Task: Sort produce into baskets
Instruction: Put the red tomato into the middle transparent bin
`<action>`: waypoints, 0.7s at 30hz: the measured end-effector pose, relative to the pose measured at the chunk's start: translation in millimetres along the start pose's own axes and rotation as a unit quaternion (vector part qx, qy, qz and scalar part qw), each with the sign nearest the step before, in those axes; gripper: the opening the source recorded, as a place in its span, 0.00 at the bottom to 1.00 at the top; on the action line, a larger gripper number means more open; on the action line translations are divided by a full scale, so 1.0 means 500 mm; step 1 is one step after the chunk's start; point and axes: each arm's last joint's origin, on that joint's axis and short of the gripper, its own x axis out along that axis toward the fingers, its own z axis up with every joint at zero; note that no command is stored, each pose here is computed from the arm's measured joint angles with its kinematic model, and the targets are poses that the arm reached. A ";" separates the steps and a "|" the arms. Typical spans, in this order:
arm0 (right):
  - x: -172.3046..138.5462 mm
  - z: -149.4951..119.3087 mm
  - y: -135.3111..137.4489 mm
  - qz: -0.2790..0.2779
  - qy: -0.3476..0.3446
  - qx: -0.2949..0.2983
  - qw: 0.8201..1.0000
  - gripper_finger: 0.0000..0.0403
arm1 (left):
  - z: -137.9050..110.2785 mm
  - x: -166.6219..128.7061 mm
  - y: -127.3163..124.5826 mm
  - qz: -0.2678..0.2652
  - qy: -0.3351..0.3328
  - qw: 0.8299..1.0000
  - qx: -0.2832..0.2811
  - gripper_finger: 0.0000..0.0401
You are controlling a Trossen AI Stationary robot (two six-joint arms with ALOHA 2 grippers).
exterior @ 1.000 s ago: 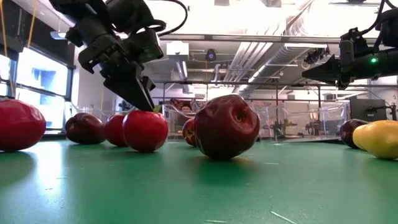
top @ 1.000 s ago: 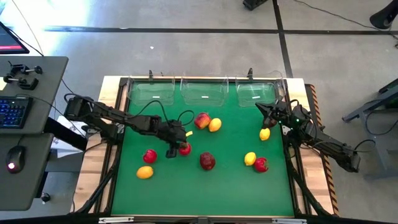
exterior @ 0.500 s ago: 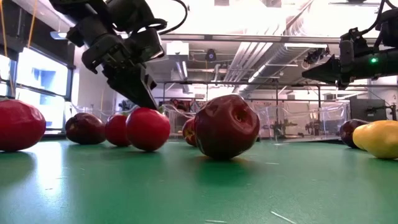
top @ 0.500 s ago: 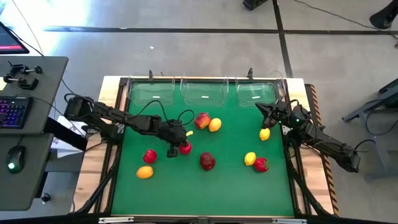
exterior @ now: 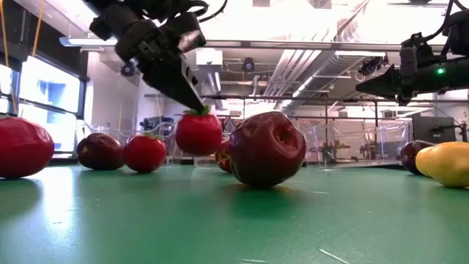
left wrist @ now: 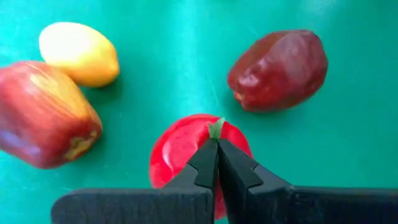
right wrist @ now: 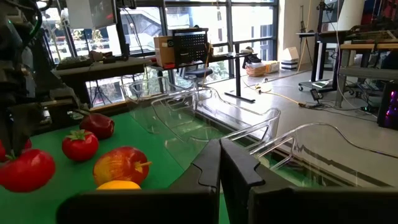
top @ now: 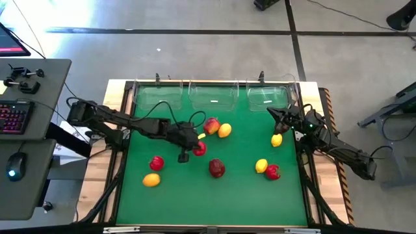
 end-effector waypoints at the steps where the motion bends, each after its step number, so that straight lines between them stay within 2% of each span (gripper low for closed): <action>1: 0.000 0.000 0.000 0.000 0.000 0.000 1.000 0.00 | 0.003 -0.001 0.004 0.009 -0.001 1.000 -0.002 0.00; 9: 0.000 0.000 0.000 0.000 0.000 0.000 1.000 0.00 | 0.064 -0.031 0.068 0.088 -0.038 0.995 -0.033 0.00; 16: 0.000 0.000 0.000 0.000 0.000 0.000 1.000 0.00 | 0.137 -0.094 0.161 0.148 -0.078 0.985 -0.041 0.00; 21: 0.000 0.000 0.000 0.000 0.000 0.000 1.000 0.00 | 0.169 -0.149 0.234 0.195 -0.102 0.974 -0.056 0.00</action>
